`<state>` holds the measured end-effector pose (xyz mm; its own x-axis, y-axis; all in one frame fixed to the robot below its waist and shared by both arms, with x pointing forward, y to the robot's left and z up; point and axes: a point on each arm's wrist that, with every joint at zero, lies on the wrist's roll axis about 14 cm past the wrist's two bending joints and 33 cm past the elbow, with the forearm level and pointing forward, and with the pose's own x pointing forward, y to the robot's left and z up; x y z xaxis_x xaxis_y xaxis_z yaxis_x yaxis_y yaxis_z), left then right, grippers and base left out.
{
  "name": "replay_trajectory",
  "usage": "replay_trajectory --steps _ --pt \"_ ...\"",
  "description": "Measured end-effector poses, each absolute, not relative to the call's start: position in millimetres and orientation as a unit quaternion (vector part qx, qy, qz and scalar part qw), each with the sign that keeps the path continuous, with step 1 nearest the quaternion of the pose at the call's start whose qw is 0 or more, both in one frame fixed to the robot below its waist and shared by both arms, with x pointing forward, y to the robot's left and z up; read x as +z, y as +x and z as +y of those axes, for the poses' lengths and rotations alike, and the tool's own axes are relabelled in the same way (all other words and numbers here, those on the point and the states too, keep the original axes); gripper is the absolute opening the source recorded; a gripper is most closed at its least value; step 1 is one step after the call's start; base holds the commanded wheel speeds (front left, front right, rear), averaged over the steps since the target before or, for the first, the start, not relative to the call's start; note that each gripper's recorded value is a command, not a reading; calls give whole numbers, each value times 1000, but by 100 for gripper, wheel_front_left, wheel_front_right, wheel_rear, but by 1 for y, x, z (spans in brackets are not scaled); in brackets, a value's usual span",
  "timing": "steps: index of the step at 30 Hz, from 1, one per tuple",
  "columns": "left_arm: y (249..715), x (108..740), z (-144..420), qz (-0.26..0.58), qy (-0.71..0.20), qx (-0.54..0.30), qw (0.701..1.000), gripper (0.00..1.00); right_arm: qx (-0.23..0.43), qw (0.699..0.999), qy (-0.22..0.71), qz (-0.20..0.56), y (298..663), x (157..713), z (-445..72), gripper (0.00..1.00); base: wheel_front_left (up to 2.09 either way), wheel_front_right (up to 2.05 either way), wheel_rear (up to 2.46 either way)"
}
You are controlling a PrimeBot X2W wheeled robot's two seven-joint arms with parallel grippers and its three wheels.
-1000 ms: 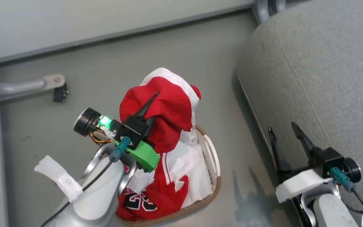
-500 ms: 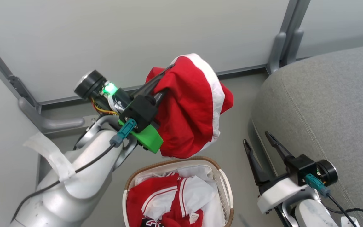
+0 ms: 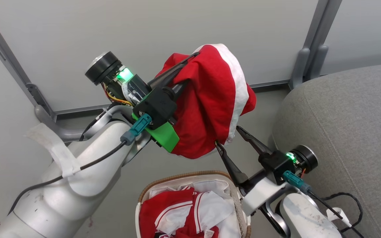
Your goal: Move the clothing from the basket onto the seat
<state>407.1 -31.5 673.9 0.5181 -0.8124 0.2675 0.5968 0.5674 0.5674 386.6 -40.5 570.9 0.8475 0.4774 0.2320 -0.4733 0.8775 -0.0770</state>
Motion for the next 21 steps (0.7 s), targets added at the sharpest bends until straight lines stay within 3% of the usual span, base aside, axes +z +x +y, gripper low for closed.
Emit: replay_trajectory --steps 9,10,12,13,21 --pt "395 678 -38 -268 195 -427 841 0 276 949 -16 -149 398 594 -21 100 0 0 0" --pt "394 678 -38 -267 191 -428 842 0 277 949 -16 -148 399 594 -21 49 0 0 0" --pt "392 674 -38 -262 182 -429 845 0 278 949 -14 -149 402 596 -20 10 0 0 0" --pt "391 672 -37 -259 180 -429 847 0 278 949 -14 -149 403 597 -19 0 0 0 0" --pt "393 652 -26 -225 132 -409 874 0 266 951 -6 -158 407 605 -26 0 0 0 0"
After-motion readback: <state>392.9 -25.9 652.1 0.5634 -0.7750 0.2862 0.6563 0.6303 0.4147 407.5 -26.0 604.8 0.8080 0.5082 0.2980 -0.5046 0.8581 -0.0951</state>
